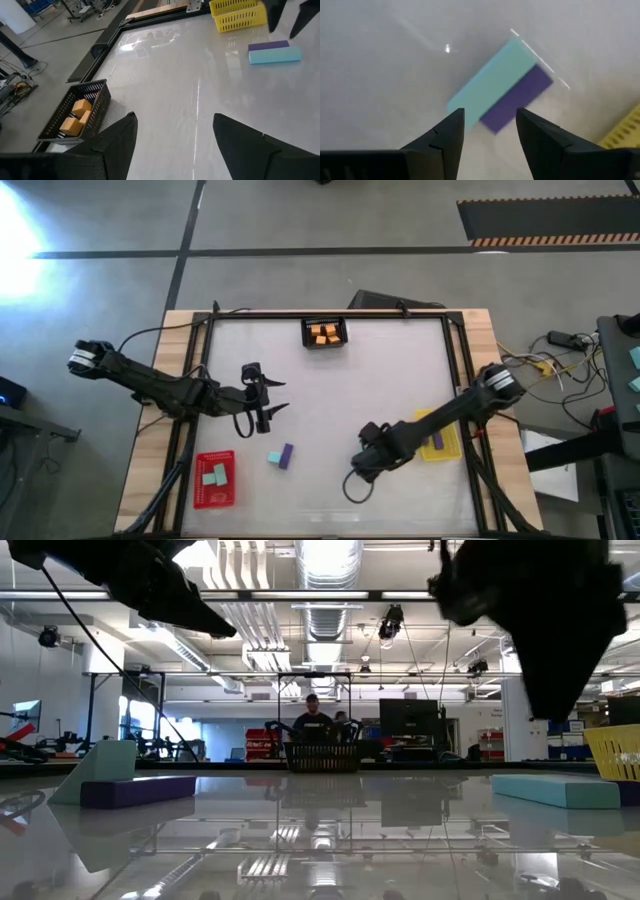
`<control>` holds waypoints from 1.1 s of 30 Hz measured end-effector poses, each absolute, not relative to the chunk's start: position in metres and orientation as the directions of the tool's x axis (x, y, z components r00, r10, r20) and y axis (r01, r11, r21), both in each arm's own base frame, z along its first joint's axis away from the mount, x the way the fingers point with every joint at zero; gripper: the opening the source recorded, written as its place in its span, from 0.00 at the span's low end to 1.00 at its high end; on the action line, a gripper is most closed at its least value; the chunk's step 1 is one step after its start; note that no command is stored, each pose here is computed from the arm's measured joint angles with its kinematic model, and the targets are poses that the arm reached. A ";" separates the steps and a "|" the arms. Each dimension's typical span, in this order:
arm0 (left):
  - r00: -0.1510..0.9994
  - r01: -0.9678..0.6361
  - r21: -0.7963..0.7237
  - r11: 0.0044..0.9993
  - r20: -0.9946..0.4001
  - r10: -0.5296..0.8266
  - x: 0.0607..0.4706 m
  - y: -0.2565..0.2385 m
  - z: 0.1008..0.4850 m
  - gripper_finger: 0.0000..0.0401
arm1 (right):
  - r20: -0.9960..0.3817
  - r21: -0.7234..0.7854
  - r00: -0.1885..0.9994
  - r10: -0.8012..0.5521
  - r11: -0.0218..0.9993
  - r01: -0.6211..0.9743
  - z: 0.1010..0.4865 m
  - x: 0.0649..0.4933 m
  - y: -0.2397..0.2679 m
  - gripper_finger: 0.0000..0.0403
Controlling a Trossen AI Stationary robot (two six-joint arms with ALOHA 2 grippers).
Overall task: Sort & place blocks by color
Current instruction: Put the blue block into the red bin
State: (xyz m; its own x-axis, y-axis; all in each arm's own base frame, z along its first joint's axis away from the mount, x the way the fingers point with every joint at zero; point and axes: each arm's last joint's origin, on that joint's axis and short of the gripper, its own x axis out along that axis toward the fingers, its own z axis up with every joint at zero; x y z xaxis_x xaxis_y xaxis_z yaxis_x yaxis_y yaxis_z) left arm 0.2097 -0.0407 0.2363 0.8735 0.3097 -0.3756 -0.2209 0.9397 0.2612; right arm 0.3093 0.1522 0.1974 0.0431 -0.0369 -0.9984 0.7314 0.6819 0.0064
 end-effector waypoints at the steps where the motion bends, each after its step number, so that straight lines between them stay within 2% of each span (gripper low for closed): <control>1: 0.874 -0.221 0.261 0.940 -0.375 0.310 0.210 -0.041 0.236 0.61 | -0.998 -0.004 0.035 -0.044 0.681 0.732 0.194 0.312 0.151 0.42; 6: 0.873 -0.218 0.268 0.939 -0.376 0.310 0.210 -0.041 0.236 0.61 | -0.997 -0.063 -0.023 -0.068 0.669 0.741 0.176 0.319 0.145 0.36; 16: 0.873 -0.217 0.269 0.938 -0.376 0.309 0.210 -0.041 0.236 0.61 | -0.993 -0.117 -0.072 -0.094 0.669 0.734 0.156 0.324 0.143 0.04; 21: 0.873 -0.216 0.270 0.938 -0.376 0.309 0.210 -0.041 0.236 0.61 | -0.991 -0.126 -0.061 -0.120 0.680 0.723 0.149 0.327 0.144 0.02; 25: 0.874 -0.216 0.270 0.938 -0.376 0.309 0.210 -0.041 0.236 0.61 | -0.978 -0.084 0.073 -0.194 0.693 0.716 0.153 0.337 0.143 0.02; 28: 0.874 -0.216 0.270 0.938 -0.376 0.309 0.210 -0.041 0.236 0.61 | -0.965 -0.085 0.112 -0.236 0.688 0.721 0.160 0.338 0.141 0.02; 33: 0.874 -0.216 0.270 0.938 -0.376 0.309 0.210 -0.041 0.236 0.61 | -0.964 -0.016 0.158 -0.212 0.641 0.767 0.176 0.340 0.139 0.04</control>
